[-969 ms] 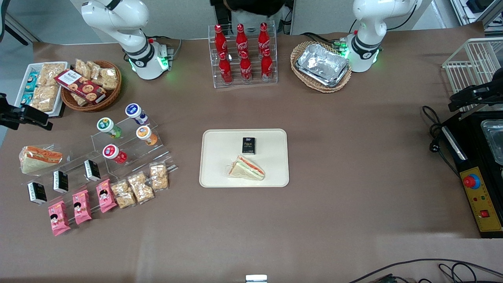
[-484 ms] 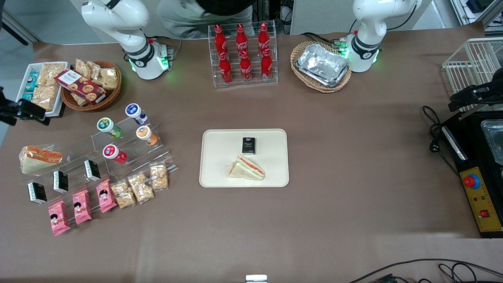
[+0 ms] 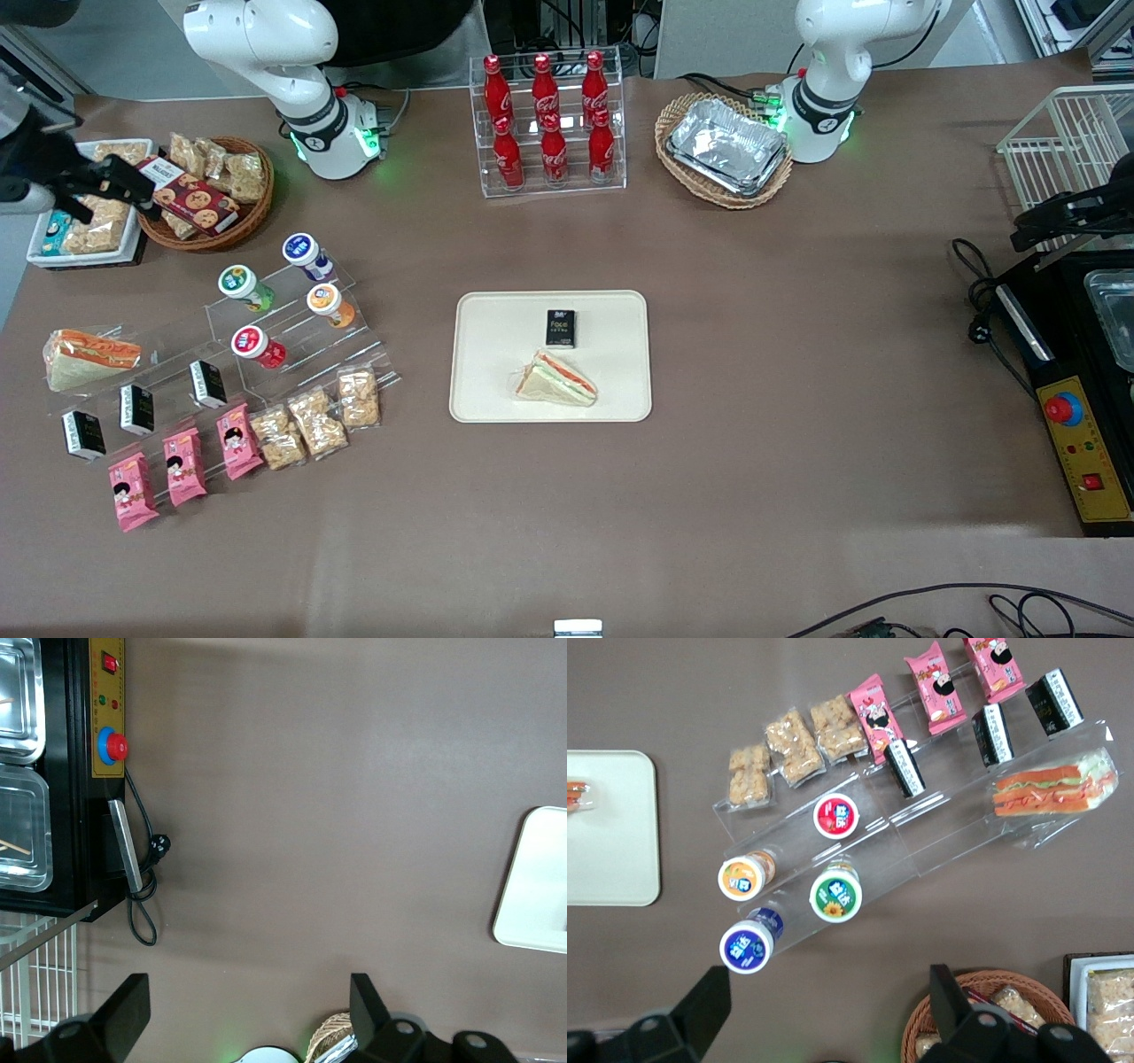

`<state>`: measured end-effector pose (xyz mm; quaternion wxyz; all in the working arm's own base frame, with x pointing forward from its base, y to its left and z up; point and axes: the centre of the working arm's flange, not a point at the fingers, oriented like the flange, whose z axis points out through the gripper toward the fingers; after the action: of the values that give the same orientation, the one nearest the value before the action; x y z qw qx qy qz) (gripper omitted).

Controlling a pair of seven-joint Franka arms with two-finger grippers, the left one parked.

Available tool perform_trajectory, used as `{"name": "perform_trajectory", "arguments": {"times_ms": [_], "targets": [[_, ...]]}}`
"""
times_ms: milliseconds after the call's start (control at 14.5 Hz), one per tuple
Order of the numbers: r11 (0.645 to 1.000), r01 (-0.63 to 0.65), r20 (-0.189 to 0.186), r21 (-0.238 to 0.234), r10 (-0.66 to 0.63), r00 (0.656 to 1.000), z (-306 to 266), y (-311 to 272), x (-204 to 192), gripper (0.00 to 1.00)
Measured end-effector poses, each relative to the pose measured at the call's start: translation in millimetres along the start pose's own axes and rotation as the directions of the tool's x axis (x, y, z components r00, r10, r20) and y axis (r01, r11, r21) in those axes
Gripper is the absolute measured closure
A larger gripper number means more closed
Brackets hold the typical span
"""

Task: Place green gum on tray
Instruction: 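Move the right gripper over the green-labelled bottle on the acrylic rack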

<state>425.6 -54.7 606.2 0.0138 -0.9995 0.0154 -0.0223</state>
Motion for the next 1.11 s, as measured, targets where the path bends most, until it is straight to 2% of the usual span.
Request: {"name": "perform_trajectory", "arguments": {"times_ms": [277,623,969,1107], "targets": [[1.000,-0.003,-0.007,0.004,0.003,1.000,5,1,-7,0.00],[1.000,0.004,0.017,0.007,-0.004,1.000,19,-2,2,0.00],[1.000,0.016,0.094,0.012,-0.017,0.995,63,-8,8,0.00],[1.000,0.016,0.085,0.010,-0.017,0.996,79,-8,11,0.00]]}}
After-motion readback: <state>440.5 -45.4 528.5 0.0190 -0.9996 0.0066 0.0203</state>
